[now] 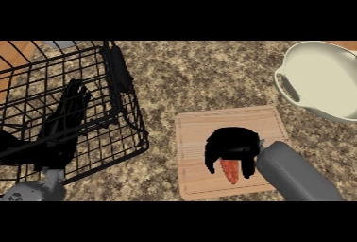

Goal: Pick the sweet potato from the cutting board and place it in the pot

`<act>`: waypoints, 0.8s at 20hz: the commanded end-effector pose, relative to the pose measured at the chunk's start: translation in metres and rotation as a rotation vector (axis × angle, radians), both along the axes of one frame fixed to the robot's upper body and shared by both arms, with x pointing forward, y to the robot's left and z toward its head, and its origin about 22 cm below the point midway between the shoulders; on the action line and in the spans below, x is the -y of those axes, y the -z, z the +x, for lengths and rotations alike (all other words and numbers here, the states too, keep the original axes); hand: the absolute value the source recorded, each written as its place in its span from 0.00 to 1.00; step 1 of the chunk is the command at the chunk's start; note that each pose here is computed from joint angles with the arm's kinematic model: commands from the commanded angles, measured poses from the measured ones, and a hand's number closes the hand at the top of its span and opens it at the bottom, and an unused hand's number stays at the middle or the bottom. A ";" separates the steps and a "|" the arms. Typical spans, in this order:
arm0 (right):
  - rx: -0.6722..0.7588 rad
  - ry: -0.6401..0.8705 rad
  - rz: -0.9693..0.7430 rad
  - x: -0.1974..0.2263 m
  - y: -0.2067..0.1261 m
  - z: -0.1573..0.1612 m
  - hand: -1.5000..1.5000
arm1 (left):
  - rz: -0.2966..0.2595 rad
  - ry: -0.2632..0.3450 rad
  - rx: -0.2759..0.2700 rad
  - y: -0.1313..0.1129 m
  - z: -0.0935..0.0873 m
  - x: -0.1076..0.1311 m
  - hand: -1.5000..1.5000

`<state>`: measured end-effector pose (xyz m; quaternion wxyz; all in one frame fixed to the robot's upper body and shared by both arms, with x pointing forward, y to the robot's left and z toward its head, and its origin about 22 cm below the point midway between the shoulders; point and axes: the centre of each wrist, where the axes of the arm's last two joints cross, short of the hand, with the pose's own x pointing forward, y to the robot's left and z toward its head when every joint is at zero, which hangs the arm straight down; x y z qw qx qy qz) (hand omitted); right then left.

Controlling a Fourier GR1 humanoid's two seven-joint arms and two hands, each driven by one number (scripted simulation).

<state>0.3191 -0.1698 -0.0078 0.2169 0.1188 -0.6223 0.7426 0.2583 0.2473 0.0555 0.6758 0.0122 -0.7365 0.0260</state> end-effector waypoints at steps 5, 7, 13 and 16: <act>0.007 -0.014 0.059 -0.004 0.024 -0.021 1.00 | 0.062 -0.048 0.129 -0.033 0.018 -0.012 0.50; 0.024 0.004 0.094 -0.016 0.013 -0.029 1.00 | 0.049 -0.068 0.099 -0.027 0.033 -0.021 0.50; 0.148 0.396 0.144 0.021 -0.016 0.015 1.00 | 0.055 -0.061 0.111 -0.026 0.014 -0.017 0.50; 0.183 0.815 0.107 0.041 -0.037 0.045 1.00 | 0.045 -0.035 0.093 -0.021 0.004 -0.009 0.50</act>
